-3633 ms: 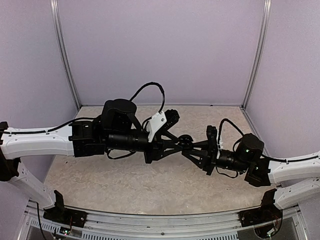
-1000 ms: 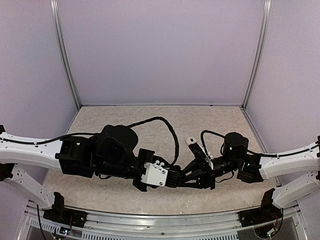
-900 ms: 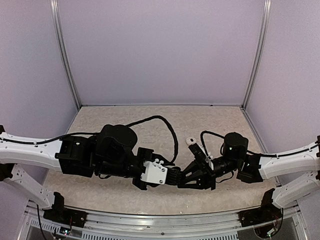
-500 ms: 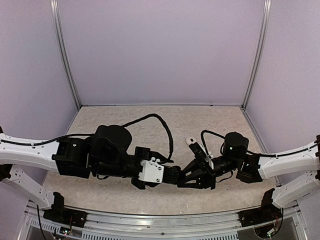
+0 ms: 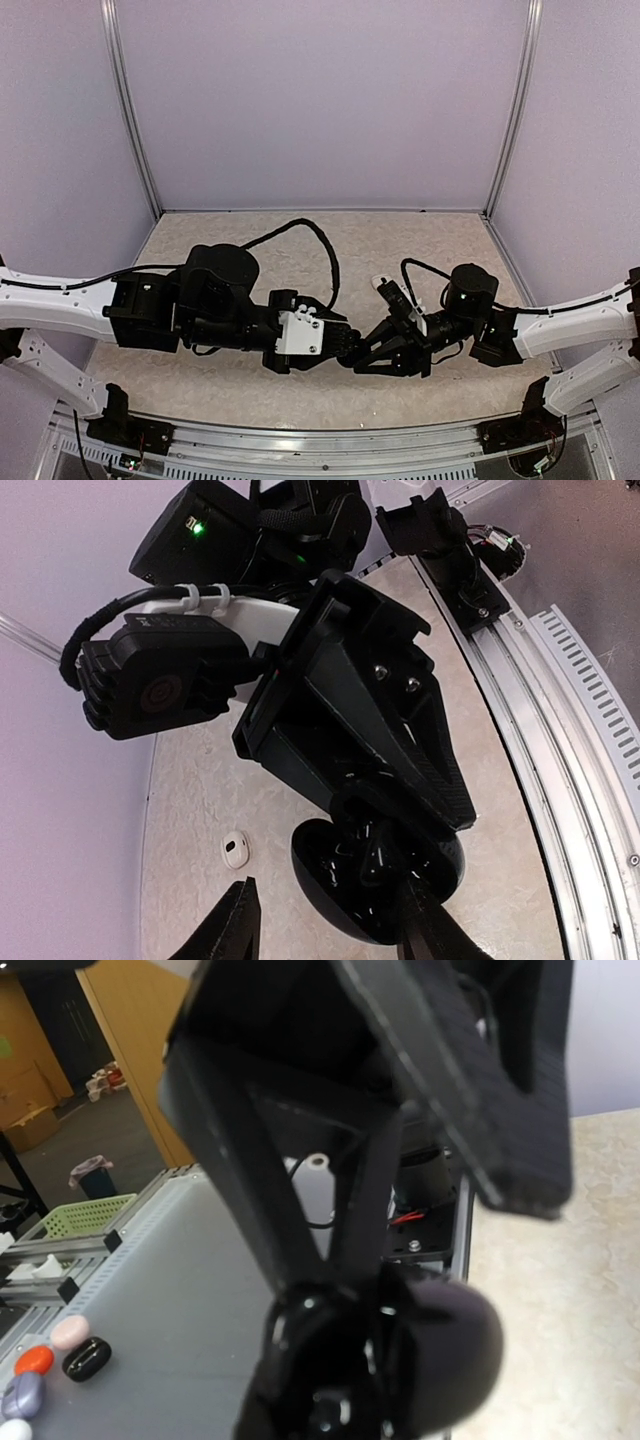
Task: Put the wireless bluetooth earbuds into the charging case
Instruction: Adjust the right earbud in the right side groove of the charging case.
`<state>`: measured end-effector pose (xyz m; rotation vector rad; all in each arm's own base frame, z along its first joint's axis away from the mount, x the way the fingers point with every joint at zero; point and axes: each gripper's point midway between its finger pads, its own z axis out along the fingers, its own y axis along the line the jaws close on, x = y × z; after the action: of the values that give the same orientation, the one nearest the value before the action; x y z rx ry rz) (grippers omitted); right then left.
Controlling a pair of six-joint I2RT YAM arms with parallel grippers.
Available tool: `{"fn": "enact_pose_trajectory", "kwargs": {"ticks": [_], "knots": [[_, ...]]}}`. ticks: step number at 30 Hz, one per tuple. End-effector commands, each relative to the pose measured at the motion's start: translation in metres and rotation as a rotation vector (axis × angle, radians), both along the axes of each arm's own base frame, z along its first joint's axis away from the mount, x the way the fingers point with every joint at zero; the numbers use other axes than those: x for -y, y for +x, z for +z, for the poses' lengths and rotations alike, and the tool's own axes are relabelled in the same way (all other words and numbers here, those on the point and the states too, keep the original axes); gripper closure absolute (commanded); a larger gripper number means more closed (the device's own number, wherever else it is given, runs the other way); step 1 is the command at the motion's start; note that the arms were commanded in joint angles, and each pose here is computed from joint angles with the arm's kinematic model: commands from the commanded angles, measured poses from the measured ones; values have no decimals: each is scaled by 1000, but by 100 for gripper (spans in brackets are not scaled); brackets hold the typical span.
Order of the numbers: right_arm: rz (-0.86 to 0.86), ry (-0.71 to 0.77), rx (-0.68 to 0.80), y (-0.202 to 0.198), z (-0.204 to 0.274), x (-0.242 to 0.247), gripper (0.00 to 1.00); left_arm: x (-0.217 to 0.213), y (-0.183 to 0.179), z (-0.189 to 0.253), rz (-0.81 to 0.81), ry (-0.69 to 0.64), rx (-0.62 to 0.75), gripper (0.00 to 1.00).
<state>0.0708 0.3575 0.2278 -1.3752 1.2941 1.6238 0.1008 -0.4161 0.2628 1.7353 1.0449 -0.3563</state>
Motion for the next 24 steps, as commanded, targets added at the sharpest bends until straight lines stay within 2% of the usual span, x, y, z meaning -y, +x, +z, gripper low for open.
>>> {"fn": "enact_pose_trajectory", "kwargs": {"ticks": [1,18,24], "knots": [[84,73,31,-16,17,3,100,-2,16,6,72,-32,-18,53],[79,88,11,-15,18,3,100,10,56,5,290,-57,-200,51],[52,109,9,-13,22,4,100,11,51,-4,262,-23,-223,50]]}}
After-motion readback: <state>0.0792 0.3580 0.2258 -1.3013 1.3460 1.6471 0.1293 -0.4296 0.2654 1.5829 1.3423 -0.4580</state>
